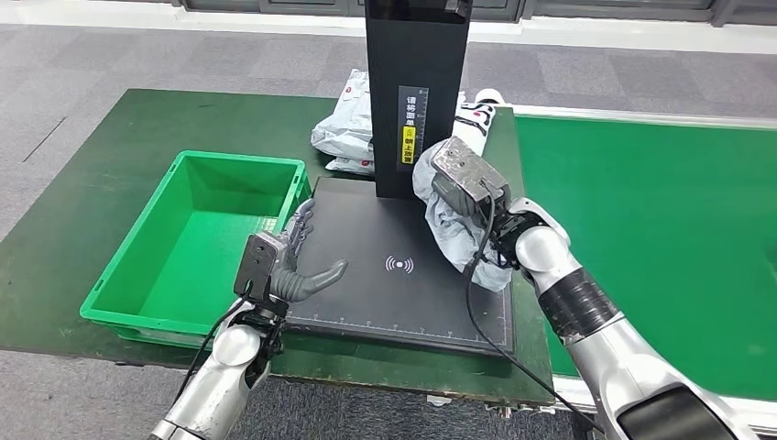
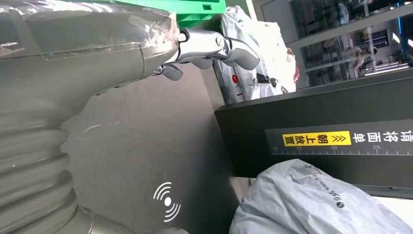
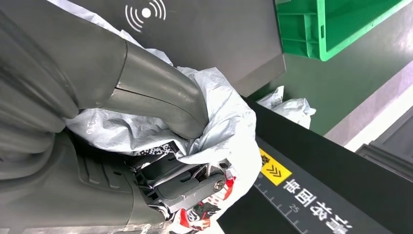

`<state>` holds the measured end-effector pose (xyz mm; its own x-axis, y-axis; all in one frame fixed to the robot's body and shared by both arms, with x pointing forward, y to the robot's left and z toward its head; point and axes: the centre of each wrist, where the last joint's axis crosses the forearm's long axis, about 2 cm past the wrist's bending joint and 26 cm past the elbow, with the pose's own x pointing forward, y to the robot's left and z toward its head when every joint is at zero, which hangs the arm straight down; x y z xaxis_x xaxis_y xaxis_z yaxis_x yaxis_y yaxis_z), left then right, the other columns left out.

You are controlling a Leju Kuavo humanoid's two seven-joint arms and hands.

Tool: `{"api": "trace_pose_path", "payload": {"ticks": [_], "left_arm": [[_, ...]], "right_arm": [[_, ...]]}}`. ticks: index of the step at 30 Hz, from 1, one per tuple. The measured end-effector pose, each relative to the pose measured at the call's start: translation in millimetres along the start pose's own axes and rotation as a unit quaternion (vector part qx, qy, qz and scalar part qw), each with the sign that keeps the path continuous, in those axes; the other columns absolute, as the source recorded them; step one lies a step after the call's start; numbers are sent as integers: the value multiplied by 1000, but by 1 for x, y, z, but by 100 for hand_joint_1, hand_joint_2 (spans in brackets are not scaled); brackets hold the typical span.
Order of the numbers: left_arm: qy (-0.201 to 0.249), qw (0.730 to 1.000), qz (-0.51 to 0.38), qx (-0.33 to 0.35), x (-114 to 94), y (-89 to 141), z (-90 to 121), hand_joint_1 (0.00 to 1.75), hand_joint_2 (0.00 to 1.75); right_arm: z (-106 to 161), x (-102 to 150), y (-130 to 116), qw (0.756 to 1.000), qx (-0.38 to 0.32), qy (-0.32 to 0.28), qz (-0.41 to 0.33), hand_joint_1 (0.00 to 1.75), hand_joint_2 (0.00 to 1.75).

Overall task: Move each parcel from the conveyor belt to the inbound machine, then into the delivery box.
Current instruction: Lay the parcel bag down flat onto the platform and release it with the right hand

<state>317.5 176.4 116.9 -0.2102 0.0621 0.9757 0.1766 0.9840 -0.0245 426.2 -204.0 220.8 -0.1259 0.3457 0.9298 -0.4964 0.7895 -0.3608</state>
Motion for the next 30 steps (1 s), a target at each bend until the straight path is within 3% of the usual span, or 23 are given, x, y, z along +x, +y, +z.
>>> {"api": "trace_pose_path", "payload": {"ticks": [5,9,10,30], "left_arm": [[0,1000,0,2,2,0,0,0,175],[0,1000,-1,7,3,0,-1,0,175],[0,1000,-1,8,3,0,-1,0,175],[0,1000,3,13,5,-4,-1,0,175]], "right_arm": [[2,-5,4,1000,2,0,-19,175,175],[4,1,4,999,8,-24,-44,7,175],[4,4,4,998,10,-32,-52,1,175],[-7,33,28,988,123,-65,-70,0,175]]}}
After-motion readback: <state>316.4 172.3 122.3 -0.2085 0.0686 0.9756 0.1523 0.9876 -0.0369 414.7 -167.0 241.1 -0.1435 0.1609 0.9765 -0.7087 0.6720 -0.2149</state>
